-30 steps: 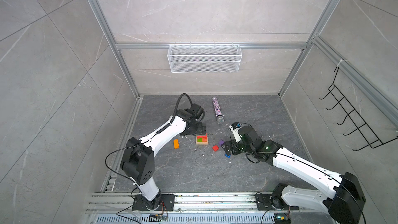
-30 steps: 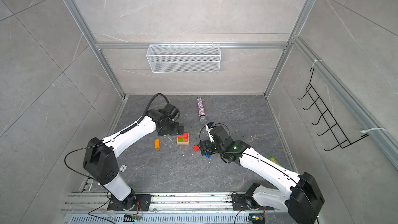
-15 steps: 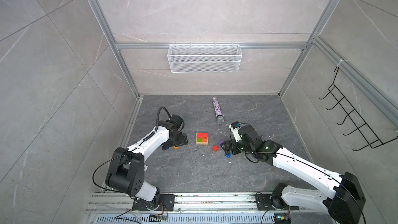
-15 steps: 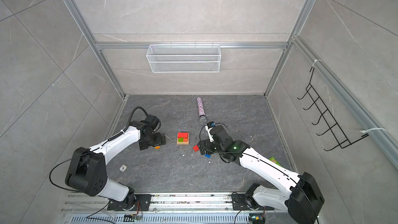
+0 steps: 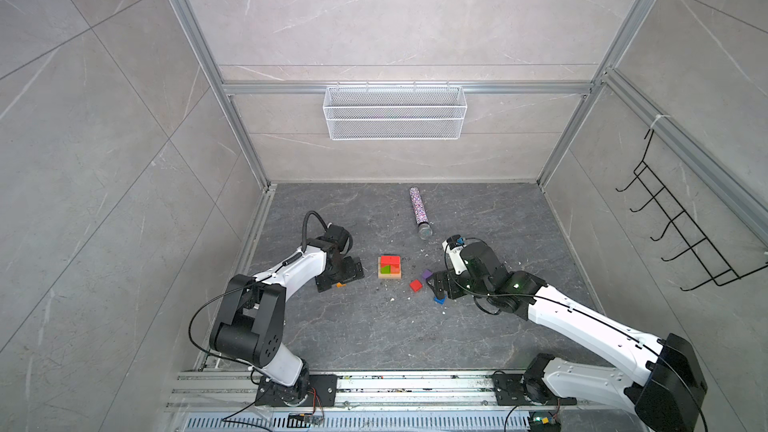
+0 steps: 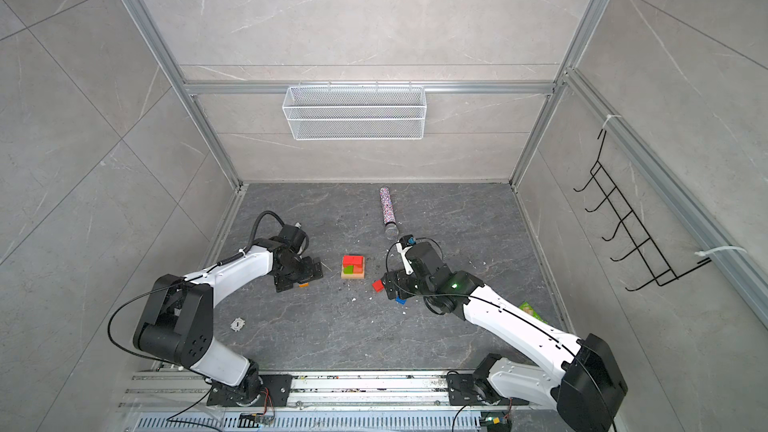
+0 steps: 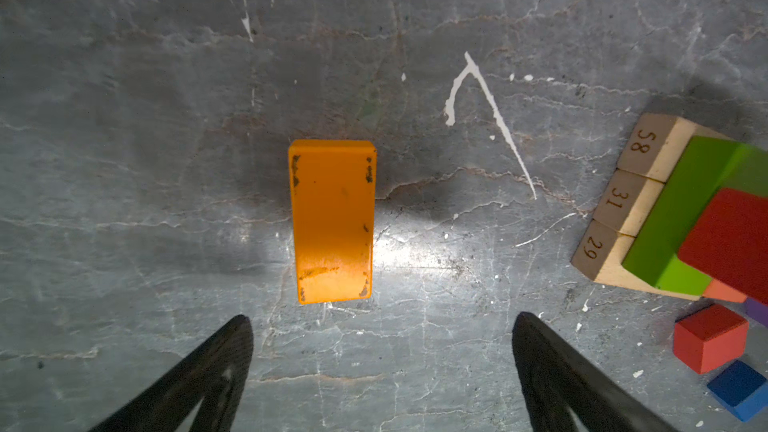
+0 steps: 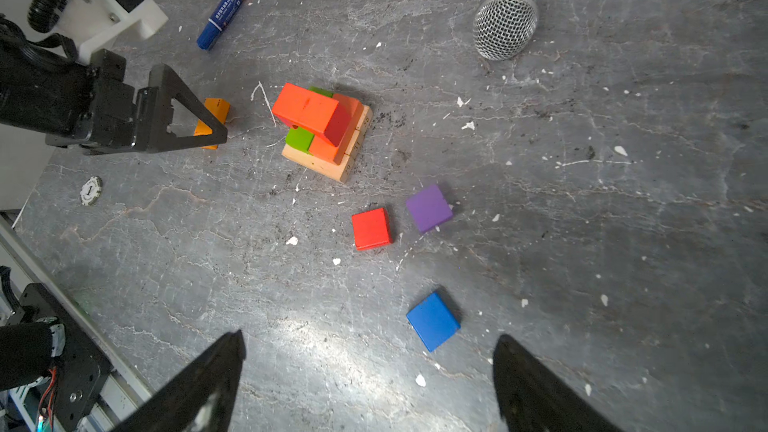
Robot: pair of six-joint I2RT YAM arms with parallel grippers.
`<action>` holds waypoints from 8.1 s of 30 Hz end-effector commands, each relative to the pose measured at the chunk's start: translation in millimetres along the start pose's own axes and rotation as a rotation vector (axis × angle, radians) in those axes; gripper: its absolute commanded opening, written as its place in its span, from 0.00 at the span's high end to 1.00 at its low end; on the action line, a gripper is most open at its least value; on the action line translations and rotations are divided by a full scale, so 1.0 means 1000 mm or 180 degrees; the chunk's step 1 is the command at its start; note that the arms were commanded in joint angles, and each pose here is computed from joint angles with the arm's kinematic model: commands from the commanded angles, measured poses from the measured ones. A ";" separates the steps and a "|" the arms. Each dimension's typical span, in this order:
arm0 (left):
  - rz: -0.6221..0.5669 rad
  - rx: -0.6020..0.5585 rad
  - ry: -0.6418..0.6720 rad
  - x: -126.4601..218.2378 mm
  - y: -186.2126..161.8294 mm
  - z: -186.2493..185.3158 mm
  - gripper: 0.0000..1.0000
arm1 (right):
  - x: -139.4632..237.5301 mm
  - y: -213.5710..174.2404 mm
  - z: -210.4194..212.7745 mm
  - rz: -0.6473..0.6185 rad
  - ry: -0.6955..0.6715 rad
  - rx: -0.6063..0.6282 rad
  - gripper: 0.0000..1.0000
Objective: Build the wood block tower
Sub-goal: 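Move the left gripper over the orange-yellow bar beside the stack, then lower the left gripper around the orange-yellow bar and close it, then lift the orange-yellow bar with the left gripper, then carry the orange-yellow bar with the left gripper over the red arch block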
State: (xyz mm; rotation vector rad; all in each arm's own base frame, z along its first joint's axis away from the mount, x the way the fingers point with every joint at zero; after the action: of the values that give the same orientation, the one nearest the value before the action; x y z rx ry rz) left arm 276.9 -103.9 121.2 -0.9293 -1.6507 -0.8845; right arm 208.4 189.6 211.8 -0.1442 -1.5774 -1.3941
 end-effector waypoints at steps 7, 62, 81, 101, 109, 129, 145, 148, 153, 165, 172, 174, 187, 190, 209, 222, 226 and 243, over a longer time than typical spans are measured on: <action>0.0063 0.0038 -0.0162 -0.013 0.003 -0.006 0.01 | 0.008 0.005 0.004 -0.0015 0.0097 0.0004 0.06; -0.0149 -0.0519 0.0329 0.024 0.036 -0.020 0.06 | 0.007 0.003 0.007 0.0011 0.0161 0.0084 0.01; -0.0109 -0.0860 0.0475 -0.013 0.057 -0.031 0.15 | 0.008 0.009 0.008 0.0018 0.0145 0.0124 0.01; 0.0021 -0.0844 0.0623 -0.035 0.053 -0.023 0.23 | 0.007 0.009 0.008 0.0032 0.0168 0.0122 0.01; 0.0048 -0.0808 0.0722 -0.038 0.052 -0.019 0.24 | 0.007 0.008 0.008 0.0030 0.0160 0.0108 0.01; 0.0082 -0.0539 0.0726 -0.025 0.043 -0.015 0.39 | 0.007 0.008 0.007 0.0026 0.0149 0.0084 0.02; 0.0170 -0.0626 0.0735 -0.029 0.040 -0.014 0.20 | 0.009 0.009 0.008 0.0022 0.0149 0.0084 0.02; 0.0222 -0.0703 0.0747 -0.033 0.040 -0.014 0.23 | 0.009 0.011 0.008 0.0025 0.0143 0.0092 0.02; 0.0258 -0.0747 0.0743 -0.039 0.040 -0.014 0.27 | 0.010 0.011 0.008 0.0023 0.0141 0.0099 0.02; 0.0237 -0.0725 0.0720 -0.041 0.038 -0.013 0.37 | 0.010 0.014 0.008 0.0022 0.0131 0.0106 0.02; 0.0168 -0.0704 0.0643 -0.027 0.037 -0.016 0.44 | 0.009 0.012 0.008 0.0027 0.0143 0.0097 0.03; 0.0154 -0.0706 0.0592 -0.021 0.037 -0.019 0.48 | 0.008 0.011 0.008 0.0032 0.0147 0.0094 0.03; 0.0018 -0.0720 0.0242 0.023 0.029 -0.041 0.49 | 0.008 0.006 0.007 0.0039 0.0123 0.0068 0.03; 0.0008 -0.0733 0.0206 0.031 0.027 -0.047 0.48 | 0.008 0.005 0.007 0.0047 0.0137 0.0069 0.03; -0.0156 -0.0942 0.0071 0.049 0.006 -0.099 0.48 | 0.012 0.001 0.001 -0.0033 -0.0024 -0.0047 0.01; -0.0115 -0.1053 0.0292 0.042 -0.004 -0.134 0.48 | 0.016 -0.004 0.000 -0.0014 -0.0042 -0.0044 0.01; -0.0103 -0.1052 0.0314 0.039 -0.007 -0.143 0.48 | 0.015 -0.005 0.000 -0.0011 -0.0041 -0.0048 0.01; -0.0102 -0.0997 0.0443 0.029 -0.014 -0.161 0.48 | 0.017 -0.011 -0.001 -0.0010 -0.0055 -0.0036 0.01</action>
State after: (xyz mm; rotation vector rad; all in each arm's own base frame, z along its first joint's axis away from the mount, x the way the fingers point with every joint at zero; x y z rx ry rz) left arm 323.1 -248.4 177.9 -1.0661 -1.4352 -1.2268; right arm 198.1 180.4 218.6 -0.1425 -1.5780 -1.4066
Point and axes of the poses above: each gripper's point midway between its finger pads, its own x axis back along the fingers, its own z axis along the line the jaws close on, y = z × x, the point moved 8 cm from there along x, back along the fingers, and after that the axes turned 12 degrees about x, right-handed, at the moved point
